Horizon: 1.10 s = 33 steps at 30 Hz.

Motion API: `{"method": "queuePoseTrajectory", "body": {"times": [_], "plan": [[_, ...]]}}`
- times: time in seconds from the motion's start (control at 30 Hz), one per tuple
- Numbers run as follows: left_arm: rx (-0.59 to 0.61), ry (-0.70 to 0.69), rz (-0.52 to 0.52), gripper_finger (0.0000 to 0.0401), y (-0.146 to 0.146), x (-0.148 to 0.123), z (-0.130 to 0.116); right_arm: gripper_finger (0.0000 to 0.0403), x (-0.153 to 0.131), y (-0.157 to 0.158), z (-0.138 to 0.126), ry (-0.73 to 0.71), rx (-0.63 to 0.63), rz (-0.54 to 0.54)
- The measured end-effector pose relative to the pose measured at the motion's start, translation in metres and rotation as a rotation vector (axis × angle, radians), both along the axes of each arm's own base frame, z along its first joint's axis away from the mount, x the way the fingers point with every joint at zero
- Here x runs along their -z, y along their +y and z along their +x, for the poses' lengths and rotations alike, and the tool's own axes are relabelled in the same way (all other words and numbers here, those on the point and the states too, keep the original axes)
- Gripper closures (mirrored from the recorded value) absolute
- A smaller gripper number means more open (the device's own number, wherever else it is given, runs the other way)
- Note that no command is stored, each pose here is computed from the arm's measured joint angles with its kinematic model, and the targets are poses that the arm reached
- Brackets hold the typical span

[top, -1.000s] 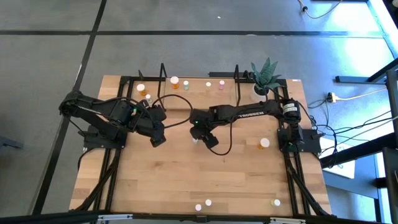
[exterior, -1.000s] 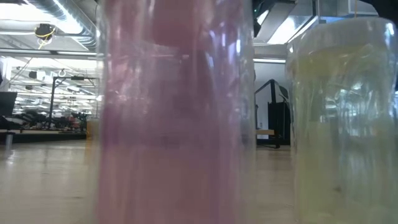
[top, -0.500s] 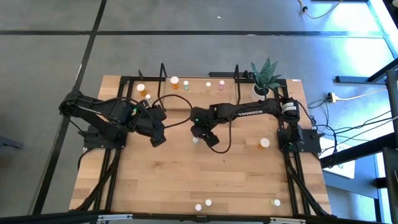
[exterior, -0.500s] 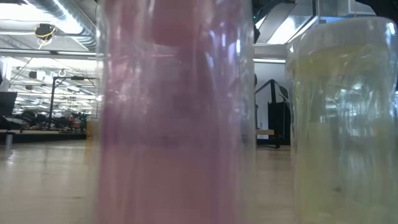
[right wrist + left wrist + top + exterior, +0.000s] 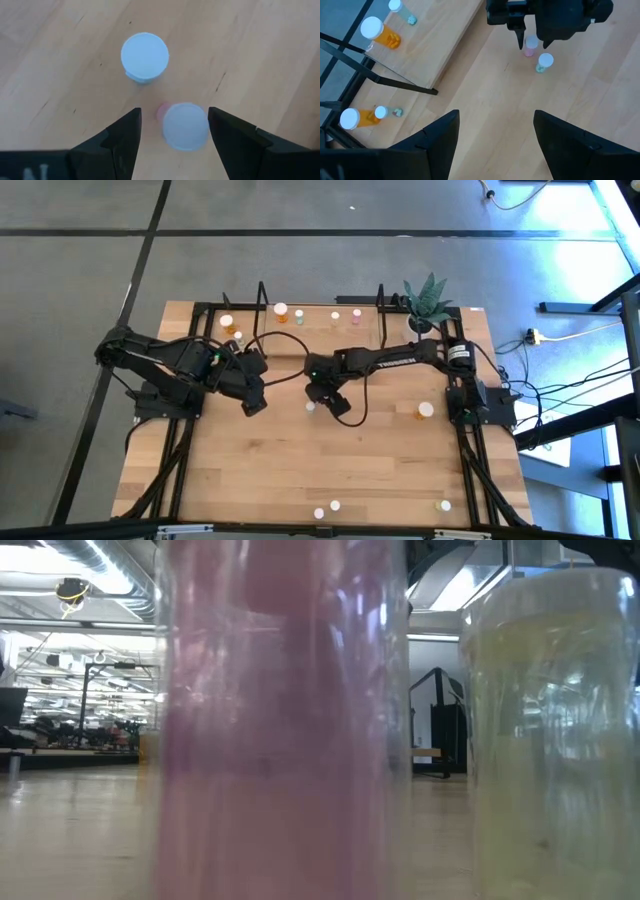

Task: Pick and place medicine bottles onto shelf by color
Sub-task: Put the left pink pill bottle on the shelf aligned with the other pink pill bottle

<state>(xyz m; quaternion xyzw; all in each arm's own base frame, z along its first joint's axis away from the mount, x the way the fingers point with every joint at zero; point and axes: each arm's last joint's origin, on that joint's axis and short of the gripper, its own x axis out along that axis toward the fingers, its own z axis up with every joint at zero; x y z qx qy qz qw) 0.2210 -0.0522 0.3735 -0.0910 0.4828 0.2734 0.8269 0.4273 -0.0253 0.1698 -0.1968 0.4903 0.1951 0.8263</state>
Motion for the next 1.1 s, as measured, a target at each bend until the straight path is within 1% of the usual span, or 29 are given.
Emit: {"method": "queuePoseTrajectory", "body": {"times": [0.37,0.43,0.53,0.7,0.83,0.93,1.1], "plan": [[0.000,0.000,0.000,0.0153,0.0000,0.0000,0.0000,0.0175,0.0016,0.0003,0.0003,0.004,0.001,0.000],[0.000,0.000,0.000,0.0153,0.0000,0.0000,0.0000,0.0186,0.0016,0.0003,0.0003,0.005,0.003,0.000],[0.000,0.000,0.000,0.0153,0.0000,0.0000,0.0000,0.0213,0.0016,0.0003,0.0003,0.005,0.006,0.002],[0.000,0.000,0.000,0.0153,0.0000,0.0000,0.0000,0.0263,0.0015,0.0002,0.0005,0.012,0.074,0.035],[0.000,0.000,0.000,0.0153,0.0000,0.0000,0.0000,0.0287,0.0013,0.0006,0.0009,0.010,0.094,0.045],[0.000,0.000,0.000,0.0153,0.0000,0.0000,0.0000,0.0287,0.0013,0.0010,0.0010,0.013,0.111,0.054],[0.001,0.000,0.000,0.0153,0.0000,0.0000,0.0000,0.0272,0.0013,0.0011,0.0010,0.022,0.169,0.086]]}}
